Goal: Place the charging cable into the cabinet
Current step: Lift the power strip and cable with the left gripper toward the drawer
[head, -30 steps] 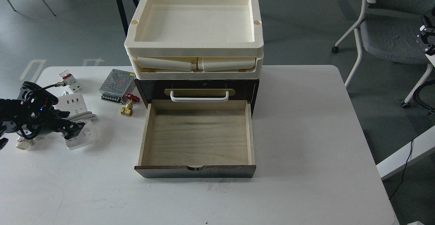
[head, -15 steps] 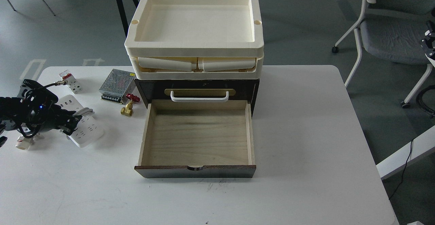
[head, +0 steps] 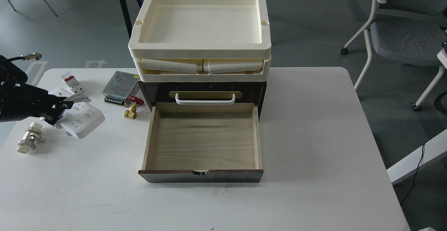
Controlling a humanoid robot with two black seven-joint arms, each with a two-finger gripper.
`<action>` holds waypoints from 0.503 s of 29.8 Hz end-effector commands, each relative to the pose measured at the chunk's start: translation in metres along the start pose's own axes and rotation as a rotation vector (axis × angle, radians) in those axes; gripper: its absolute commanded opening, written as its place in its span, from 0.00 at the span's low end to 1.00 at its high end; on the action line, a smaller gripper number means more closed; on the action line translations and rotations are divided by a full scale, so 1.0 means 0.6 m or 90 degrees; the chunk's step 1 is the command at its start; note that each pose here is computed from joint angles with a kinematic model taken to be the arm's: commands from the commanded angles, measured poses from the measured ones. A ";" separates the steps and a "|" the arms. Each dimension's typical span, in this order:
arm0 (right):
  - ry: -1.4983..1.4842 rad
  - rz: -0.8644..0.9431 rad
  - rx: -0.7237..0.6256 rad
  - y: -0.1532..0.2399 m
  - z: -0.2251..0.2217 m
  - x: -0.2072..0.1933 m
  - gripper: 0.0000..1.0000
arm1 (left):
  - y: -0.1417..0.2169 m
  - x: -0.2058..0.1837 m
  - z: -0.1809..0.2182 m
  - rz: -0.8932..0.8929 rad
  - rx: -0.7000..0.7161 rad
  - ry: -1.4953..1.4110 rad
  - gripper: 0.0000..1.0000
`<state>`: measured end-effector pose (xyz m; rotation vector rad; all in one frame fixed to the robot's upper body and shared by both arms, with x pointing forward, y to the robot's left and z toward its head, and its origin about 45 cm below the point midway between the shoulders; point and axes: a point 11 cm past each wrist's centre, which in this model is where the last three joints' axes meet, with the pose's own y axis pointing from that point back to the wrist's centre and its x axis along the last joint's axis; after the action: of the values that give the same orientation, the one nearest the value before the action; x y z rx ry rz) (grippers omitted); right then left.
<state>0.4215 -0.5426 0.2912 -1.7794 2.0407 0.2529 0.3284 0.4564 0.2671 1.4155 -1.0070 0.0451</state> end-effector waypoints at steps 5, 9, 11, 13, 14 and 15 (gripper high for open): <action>0.002 0.010 -0.008 0.010 0.009 0.012 1.00 | 0.088 0.066 0.126 0.111 -0.148 0.062 0.00; 0.003 0.012 -0.010 0.012 0.011 0.015 1.00 | 0.082 0.074 0.167 0.119 -0.204 0.081 0.00; 0.004 0.013 -0.011 0.013 0.012 0.016 1.00 | 0.059 0.079 0.191 0.123 -0.242 0.084 0.00; 0.004 0.014 -0.011 0.013 0.012 0.017 1.00 | 0.040 0.086 0.217 0.132 -0.286 0.109 0.00; 0.003 0.014 -0.011 0.013 0.013 0.016 1.00 | 0.033 0.091 0.228 0.137 -0.307 0.132 0.00; 0.003 0.013 -0.011 0.013 0.013 0.015 1.00 | 0.027 0.098 0.236 0.148 -0.328 0.158 0.00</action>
<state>0.4144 -0.5473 0.2799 -1.7708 2.0685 0.2715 0.2747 0.3334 0.2982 0.9021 -0.9514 0.0897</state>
